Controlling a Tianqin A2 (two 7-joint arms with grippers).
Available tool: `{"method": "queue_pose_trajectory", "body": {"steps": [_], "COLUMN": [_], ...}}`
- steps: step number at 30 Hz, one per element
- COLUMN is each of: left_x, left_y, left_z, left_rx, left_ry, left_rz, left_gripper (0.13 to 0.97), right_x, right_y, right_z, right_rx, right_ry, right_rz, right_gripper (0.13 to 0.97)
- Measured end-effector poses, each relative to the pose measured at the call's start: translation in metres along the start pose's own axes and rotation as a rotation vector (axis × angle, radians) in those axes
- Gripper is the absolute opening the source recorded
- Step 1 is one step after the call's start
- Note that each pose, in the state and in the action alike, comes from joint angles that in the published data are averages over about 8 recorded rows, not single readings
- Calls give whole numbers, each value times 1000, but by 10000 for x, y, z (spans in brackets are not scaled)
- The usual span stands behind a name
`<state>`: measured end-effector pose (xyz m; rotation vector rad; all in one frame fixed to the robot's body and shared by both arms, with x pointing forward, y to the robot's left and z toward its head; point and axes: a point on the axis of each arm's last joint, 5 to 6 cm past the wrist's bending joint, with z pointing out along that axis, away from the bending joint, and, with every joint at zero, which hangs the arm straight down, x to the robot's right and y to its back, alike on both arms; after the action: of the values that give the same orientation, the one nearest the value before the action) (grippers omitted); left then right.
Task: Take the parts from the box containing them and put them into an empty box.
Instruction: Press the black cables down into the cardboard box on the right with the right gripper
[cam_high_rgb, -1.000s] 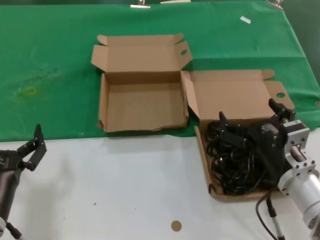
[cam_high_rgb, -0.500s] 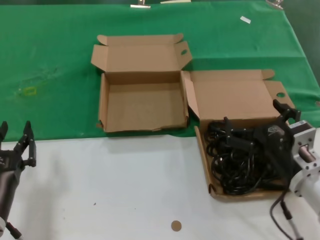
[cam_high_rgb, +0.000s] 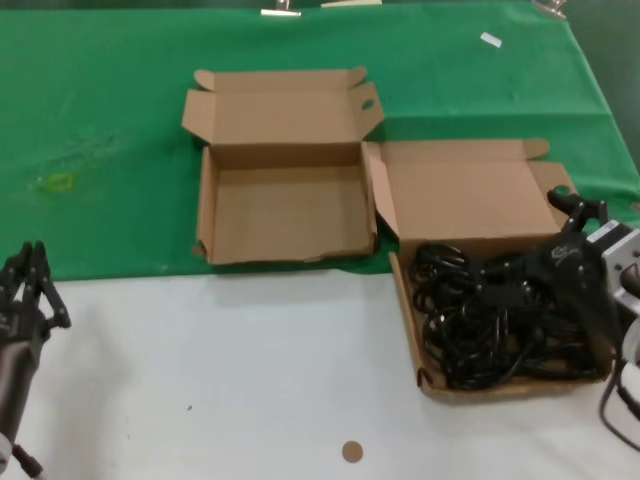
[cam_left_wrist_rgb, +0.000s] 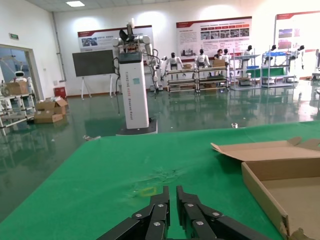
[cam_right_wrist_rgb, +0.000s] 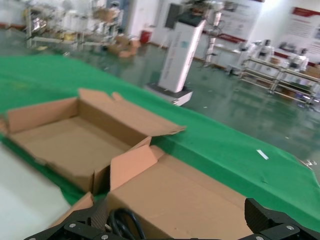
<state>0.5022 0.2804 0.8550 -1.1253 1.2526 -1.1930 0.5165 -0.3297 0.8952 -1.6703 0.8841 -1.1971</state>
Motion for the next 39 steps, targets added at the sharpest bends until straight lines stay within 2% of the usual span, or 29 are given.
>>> {"method": "queue_pose_trajectory", "body": {"steps": [5, 21, 29, 39], "left_x": [0, 0, 0, 0], "left_y": [0, 0, 0, 0], "left_z": [0, 0, 0, 0], "left_rx": [0, 0, 0, 0], "left_ry": [0, 0, 0, 0], "left_rz": [0, 0, 0, 0], "left_gripper": [172, 144, 144, 144], "right_x": [167, 801, 955, 1075], "right_y": [-88, -400, -468, -544], "right_z": [-1, -43, -80, -1], "right_rx": [-20, -109, -154, -141], "right_ry": [-80, -340, -475, -649], "right_rz": [-104, -492, -618, -789], "right_gripper": [966, 966, 966, 966]}}
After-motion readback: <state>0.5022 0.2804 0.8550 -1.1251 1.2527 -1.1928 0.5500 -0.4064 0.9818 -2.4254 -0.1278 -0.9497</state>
